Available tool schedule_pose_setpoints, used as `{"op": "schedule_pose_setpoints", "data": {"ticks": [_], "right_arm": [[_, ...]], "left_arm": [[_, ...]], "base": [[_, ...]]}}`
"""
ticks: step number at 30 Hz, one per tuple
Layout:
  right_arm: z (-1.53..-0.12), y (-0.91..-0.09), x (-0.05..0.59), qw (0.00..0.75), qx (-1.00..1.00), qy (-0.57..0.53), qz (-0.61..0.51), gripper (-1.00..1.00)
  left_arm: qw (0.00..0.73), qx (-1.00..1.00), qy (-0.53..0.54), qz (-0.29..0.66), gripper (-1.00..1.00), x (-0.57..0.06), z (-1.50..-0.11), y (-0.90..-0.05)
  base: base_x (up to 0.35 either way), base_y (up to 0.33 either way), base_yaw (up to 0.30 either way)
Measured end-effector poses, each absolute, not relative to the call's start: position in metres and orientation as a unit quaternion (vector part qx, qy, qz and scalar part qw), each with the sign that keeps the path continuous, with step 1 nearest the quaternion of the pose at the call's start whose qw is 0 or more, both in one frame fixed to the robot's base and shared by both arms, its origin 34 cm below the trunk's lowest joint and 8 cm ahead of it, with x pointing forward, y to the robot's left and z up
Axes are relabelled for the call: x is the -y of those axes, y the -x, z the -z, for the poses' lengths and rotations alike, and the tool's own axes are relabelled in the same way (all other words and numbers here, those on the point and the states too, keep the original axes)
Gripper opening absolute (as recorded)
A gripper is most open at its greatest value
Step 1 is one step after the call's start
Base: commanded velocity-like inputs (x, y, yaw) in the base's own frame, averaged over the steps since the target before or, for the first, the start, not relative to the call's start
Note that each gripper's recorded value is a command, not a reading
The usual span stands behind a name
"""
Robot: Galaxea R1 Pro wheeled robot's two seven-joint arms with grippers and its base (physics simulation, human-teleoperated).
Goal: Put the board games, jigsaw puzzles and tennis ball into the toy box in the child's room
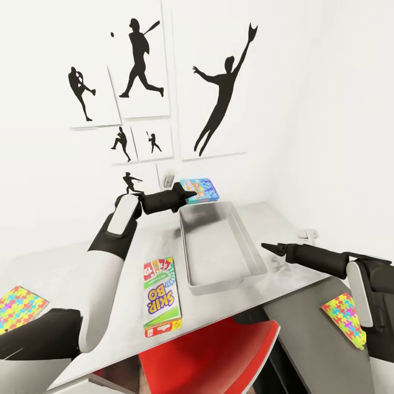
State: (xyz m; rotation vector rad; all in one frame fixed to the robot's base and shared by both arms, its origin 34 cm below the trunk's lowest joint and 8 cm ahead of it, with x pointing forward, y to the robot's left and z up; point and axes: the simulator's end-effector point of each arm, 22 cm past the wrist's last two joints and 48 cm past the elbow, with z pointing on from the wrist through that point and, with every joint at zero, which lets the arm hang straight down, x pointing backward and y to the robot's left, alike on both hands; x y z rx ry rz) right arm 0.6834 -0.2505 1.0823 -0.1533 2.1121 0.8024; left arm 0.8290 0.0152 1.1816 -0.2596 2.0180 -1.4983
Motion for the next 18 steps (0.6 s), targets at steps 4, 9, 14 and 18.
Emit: {"op": "schedule_pose_setpoints", "data": {"ticks": [4, 9, 14, 18], "right_arm": [[-1.083, -0.684, 0.251, 0.425, -0.844, 0.061, -0.320, 1.00], [-1.084, -0.684, 0.251, 0.426, -0.844, 0.061, -0.320, 1.00], [-1.084, -0.686, 0.256, 0.428, -0.844, 0.056, -0.319, 1.00], [-1.083, -0.687, 0.261, 0.430, -0.843, 0.051, -0.317, 1.00]], "left_arm": [[0.285, -0.769, 0.099, 0.563, -1.00, -0.006, -1.174, -0.830], [0.261, -0.780, 0.102, 0.559, -1.00, 0.005, -1.165, -0.833], [0.244, -0.790, 0.103, 0.552, -1.00, 0.012, -1.165, -0.842], [0.228, -0.799, 0.107, 0.546, -1.00, 0.015, -1.159, -0.847]], "base": [[0.000, 0.000, 0.000], [0.000, 0.000, 0.000], [0.000, 0.000, 0.000], [0.000, 0.000, 0.000]]}}
